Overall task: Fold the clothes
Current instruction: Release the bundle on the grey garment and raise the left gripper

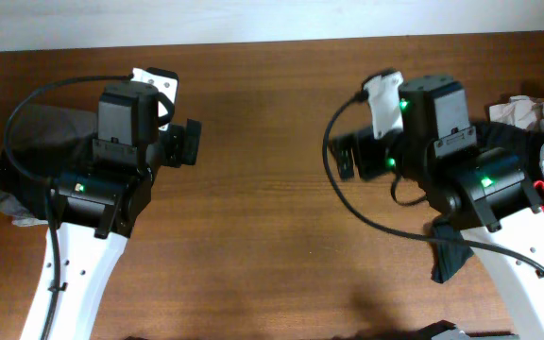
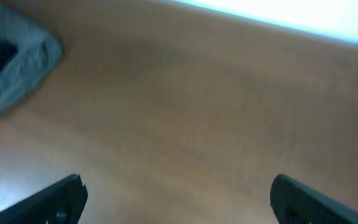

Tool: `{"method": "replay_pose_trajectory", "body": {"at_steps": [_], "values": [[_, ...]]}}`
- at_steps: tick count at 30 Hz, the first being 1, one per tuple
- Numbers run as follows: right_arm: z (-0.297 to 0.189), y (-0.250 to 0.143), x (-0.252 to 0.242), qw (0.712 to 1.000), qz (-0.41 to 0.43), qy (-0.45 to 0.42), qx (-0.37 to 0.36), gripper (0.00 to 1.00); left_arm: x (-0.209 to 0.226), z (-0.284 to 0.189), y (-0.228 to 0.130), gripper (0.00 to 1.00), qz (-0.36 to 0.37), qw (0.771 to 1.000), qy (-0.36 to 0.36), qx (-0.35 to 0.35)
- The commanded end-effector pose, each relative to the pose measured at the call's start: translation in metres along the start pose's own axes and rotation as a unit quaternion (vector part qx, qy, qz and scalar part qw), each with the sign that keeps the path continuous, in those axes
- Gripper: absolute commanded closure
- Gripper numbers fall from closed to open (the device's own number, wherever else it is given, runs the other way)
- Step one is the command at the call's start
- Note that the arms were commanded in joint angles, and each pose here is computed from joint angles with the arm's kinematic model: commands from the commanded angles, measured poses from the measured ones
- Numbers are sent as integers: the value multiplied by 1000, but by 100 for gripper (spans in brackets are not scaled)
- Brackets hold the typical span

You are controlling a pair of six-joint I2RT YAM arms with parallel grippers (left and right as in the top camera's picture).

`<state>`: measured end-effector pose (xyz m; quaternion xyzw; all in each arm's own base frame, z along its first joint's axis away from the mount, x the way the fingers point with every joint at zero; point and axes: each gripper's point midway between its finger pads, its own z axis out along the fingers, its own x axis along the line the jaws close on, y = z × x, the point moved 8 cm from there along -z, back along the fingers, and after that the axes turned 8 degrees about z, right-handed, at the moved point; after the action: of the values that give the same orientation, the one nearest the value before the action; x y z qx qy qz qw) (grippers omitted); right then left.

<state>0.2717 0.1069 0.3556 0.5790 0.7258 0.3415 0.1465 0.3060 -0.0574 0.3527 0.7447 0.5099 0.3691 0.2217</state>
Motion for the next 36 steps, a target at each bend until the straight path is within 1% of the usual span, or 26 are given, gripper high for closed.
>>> {"method": "replay_pose_trajectory", "body": {"at_steps": [1, 2, 6, 11, 15, 18, 20, 21, 22, 23, 27, 28, 31, 35, 36], "values": [[-11, -5, 1, 1000, -5, 5, 11, 1, 0, 1, 2, 1, 8, 1000, 7, 2], [-12, -6, -2, 1000, -5, -10, 12, 1, 0, 1, 2, 1, 8, 1000, 7, 2], [-29, -2, -11, 997, -19, -67, -26, 1, 0, 1, 2, 1, 8, 1000, 7, 2], [-91, -2, -15, 987, -19, -109, -120, 1, 0, 1, 2, 1, 8, 1000, 7, 2], [-156, -14, -20, 962, -5, -146, -230, 1, 0, 1, 2, 0, 8, 1000, 7, 2], [-188, -33, -30, 943, 13, -197, -269, 1, 0, 1, 2, 1, 8, 1000, 7, 2], [-200, -46, -39, 930, 28, -229, -285, 1, 0, 1, 2, 1, 8, 1000, 7, 2], [-206, -61, -47, 921, 44, -254, -292, 1, 0, 1, 2, 0, 8, 1000, 7, 2], [-205, -70, -51, 917, 53, -268, -291, 1, 0, 1, 2, 1, 8, 1000, 7, 2], [-200, -88, -59, 912, 67, -288, -284, 1, 0, 1, 2, 1, 8, 1000, 7, 2], [-169, -124, -72, 907, 90, -305, -276, 1, 0, 1, 2, 1, 8, 1000, 7, 2], [-147, -140, -78, 908, 94, -298, -277, 1, 0, 1, 2, 1, 8, 1000, 7, 2], [-109, -166, -85, 914, 93, -280, -278, 1, 0, 1, 2, 1, 8, 1000, 7, 2], [-59, -197, -95, 919, 94, -253, -286, 1, 0, 1, 2, 1, 8, 1000, 7, 2], [-53, -200, -96, 919, 94, -249, -291, 1, 0, 1, 2, 1, 8, 1000, 7, 2]]}}
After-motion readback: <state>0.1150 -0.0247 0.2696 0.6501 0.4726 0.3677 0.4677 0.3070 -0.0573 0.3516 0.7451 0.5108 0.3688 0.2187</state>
